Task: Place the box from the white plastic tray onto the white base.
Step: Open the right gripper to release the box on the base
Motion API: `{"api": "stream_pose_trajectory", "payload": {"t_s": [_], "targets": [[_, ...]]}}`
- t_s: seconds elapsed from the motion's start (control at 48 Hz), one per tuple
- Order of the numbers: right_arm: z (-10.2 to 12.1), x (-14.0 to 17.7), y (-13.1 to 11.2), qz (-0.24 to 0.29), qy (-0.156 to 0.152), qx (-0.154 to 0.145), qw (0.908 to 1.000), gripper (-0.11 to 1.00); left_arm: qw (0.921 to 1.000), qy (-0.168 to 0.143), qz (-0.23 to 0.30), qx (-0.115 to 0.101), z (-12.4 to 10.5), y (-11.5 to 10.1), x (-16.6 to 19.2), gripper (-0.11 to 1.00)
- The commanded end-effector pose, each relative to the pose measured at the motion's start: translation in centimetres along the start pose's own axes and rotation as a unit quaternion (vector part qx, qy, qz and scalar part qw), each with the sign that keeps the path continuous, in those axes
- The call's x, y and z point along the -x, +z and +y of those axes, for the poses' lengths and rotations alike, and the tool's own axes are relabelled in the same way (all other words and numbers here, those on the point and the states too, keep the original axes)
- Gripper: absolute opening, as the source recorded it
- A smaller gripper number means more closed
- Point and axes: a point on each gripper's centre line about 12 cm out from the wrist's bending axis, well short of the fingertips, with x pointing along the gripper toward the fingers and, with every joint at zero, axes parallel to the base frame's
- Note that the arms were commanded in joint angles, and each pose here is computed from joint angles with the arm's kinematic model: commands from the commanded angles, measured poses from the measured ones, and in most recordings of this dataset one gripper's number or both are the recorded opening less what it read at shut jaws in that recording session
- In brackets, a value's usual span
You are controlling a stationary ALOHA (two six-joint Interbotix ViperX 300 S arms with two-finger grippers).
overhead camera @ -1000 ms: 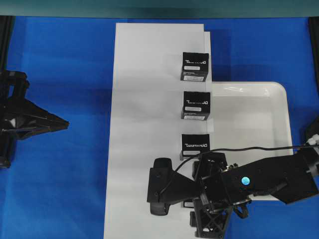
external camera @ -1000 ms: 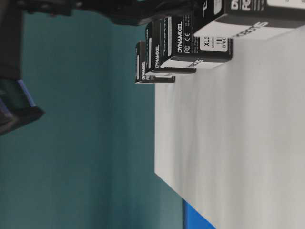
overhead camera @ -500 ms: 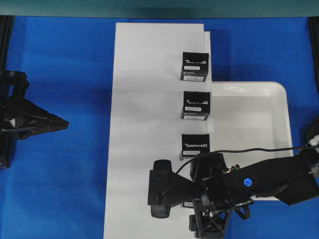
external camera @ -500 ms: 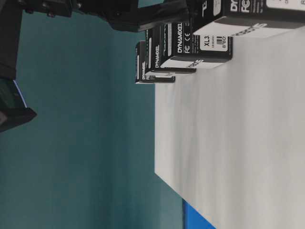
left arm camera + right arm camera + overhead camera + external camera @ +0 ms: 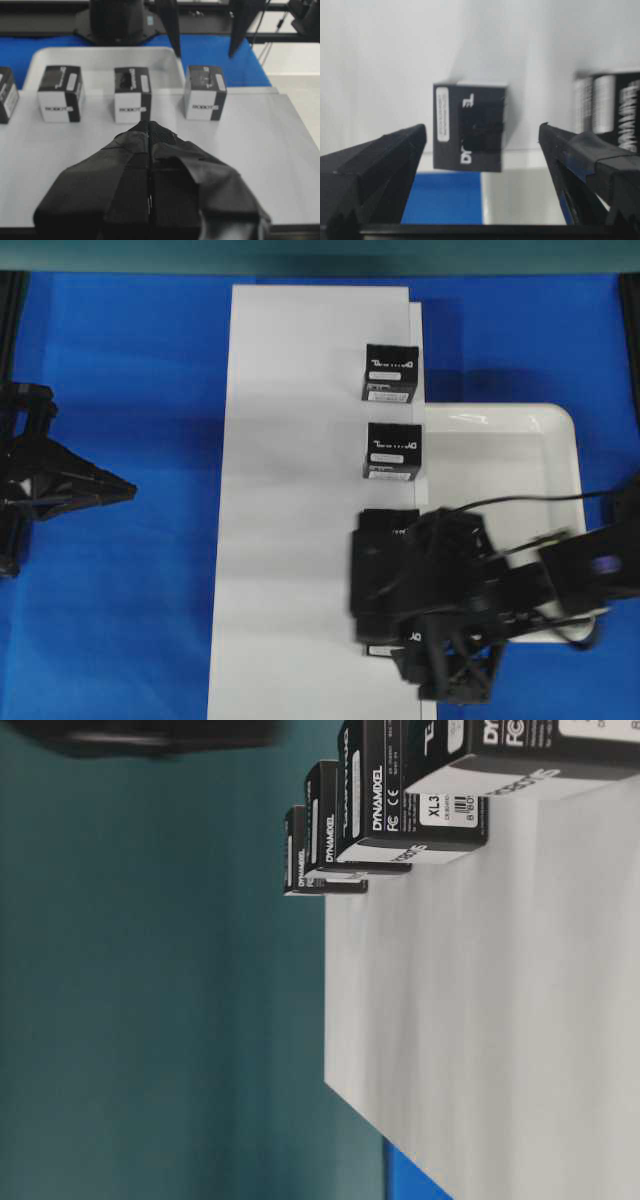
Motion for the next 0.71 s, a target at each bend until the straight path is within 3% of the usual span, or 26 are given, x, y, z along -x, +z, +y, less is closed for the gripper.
{"api": "stream_pose_trajectory", "payload": {"t_s": [0.0,0.083,0.312,0.458,0.687], "targets": [[-0.6,3.0,0.8,-0.064,0.001,0.01,0.9979,0.99,1.0,0.0,-0.008,0.001,0.0,0.6,-0.1,-0.07],[-1.2,5.2,1.0,-0.118,0.002,0.02,0.9928,0.99,0.9999,-0.001,-0.011,-0.001,-0.1,0.6,-0.1,-0.07],[-3.1,7.8,-0.6,-0.192,0.004,0.028,0.981,0.99,0.9999,0.004,0.01,0.0,0.1,-0.1,-0.2,-0.07],[-4.1,9.7,-1.6,-0.256,0.021,0.022,0.9661,0.99,1.0,0.002,0.009,0.001,0.1,0.0,-0.2,-0.07],[-6.2,12.6,-4.1,-0.312,0.022,0.008,0.9497,0.99,1.0,0.003,0.006,0.002,0.1,0.1,0.1,-0.07]]}}
